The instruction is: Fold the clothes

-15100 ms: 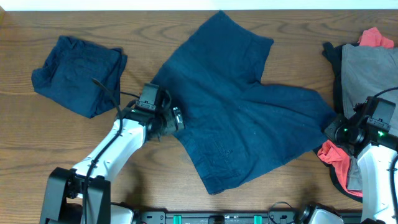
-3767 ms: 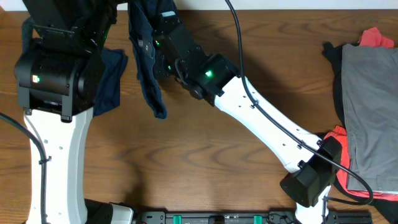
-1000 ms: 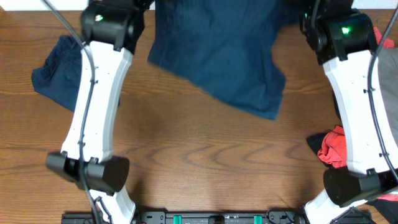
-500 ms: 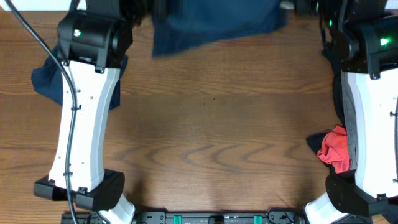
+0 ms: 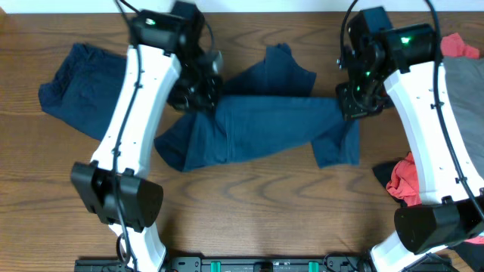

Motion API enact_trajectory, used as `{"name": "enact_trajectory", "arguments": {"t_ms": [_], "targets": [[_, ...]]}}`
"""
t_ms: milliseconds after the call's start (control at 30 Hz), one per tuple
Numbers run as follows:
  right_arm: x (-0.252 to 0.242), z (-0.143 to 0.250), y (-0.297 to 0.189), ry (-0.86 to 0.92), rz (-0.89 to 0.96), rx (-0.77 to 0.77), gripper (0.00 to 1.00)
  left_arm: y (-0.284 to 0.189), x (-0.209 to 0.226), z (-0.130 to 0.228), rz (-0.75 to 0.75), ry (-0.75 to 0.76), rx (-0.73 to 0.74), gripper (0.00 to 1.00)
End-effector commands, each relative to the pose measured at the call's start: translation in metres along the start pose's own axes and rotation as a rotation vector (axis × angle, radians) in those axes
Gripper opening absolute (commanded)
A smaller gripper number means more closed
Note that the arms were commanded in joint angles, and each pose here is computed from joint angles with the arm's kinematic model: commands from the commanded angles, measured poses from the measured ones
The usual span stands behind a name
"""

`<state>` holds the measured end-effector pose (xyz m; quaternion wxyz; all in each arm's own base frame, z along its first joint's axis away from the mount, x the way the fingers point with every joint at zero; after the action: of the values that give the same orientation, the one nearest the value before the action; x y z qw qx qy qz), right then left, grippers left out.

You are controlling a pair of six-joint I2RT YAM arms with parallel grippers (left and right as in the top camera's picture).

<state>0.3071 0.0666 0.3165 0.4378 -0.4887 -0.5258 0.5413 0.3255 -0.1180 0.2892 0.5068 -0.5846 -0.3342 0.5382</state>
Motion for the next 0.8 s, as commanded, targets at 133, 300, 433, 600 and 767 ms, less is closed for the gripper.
{"name": "enact_trajectory", "arguments": {"t_ms": [133,300,433,600,767], "targets": [[-0.021,0.012,0.009,0.063,0.107,0.061,0.01,0.061,-0.005,0.036,-0.081,-0.001,0.331,0.06],[-0.011,0.018,0.003,-0.078,-0.049,0.051,0.01,0.084,-0.008,0.059,-0.164,-0.001,0.432,0.06],[-0.008,0.026,-0.009,-0.116,-0.098,0.007,0.04,0.082,-0.004,0.072,-0.240,-0.030,0.425,0.06],[-0.031,0.033,-0.020,0.026,0.144,-0.045,0.38,0.066,-0.006,0.083,-0.240,-0.035,0.363,0.06],[-0.042,0.031,-0.020,0.124,0.198,-0.064,0.49,0.051,-0.008,0.095,-0.238,-0.025,0.329,0.28]]}}
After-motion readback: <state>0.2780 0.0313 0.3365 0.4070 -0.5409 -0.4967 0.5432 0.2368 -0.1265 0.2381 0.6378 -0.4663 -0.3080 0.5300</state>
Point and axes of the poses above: each gripper's point midway between its finger pads, its own y axis out along the fingers, its own x axis along the line the jaws close on, z = x × y, the point moved 10 cm from there along -y, back along the fingers, and after that the axes turned 1 degree about y, right-handed, at the moved point
